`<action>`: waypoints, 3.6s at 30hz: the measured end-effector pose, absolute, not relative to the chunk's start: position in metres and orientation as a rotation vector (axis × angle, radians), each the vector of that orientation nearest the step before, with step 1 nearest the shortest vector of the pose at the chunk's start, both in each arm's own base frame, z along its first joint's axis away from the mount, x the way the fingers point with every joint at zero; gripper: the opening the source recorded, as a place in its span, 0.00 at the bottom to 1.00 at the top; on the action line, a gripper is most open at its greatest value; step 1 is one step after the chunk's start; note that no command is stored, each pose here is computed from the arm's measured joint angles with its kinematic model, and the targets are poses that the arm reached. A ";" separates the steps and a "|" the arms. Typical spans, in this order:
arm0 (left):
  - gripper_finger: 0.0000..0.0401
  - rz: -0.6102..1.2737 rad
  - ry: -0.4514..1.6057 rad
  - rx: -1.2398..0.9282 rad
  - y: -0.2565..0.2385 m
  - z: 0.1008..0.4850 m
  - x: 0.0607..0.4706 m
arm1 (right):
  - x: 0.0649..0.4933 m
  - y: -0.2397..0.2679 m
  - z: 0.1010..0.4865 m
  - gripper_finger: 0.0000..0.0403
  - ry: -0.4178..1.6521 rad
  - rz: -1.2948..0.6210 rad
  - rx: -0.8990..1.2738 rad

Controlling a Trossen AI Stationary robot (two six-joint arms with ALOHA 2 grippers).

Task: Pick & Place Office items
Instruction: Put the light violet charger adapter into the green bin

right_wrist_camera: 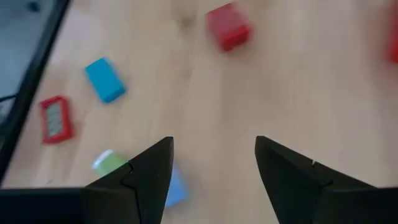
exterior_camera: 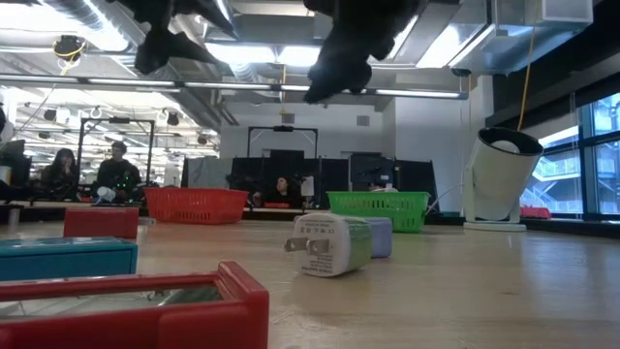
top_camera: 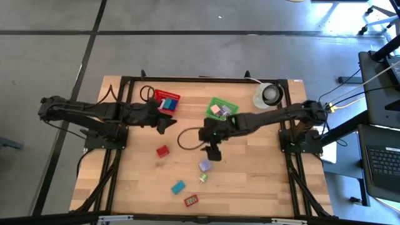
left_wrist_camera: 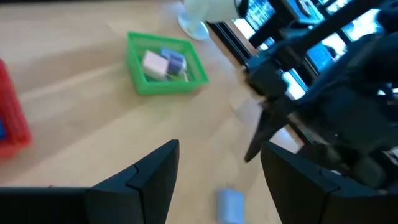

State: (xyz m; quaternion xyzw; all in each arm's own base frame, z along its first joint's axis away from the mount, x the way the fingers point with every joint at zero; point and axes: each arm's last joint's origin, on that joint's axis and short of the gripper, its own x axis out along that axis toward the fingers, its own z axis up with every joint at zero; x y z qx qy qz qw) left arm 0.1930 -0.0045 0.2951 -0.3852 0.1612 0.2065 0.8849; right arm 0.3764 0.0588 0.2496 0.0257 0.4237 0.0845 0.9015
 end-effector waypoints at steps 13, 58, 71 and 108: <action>0.56 0.444 0.266 -0.784 -0.027 0.298 0.191 | 0.357 0.094 0.195 0.57 0.776 0.367 -0.211; 0.56 0.446 0.243 -0.754 -0.037 0.299 0.189 | 0.372 0.103 0.114 0.52 0.964 0.386 -0.160; 0.56 0.507 0.207 -0.736 -0.035 0.300 0.188 | 0.338 0.031 0.200 0.52 1.019 -0.050 -0.105; 0.56 0.719 0.084 -0.606 -0.029 0.302 0.185 | 0.323 -0.122 0.175 0.55 1.063 -0.633 0.286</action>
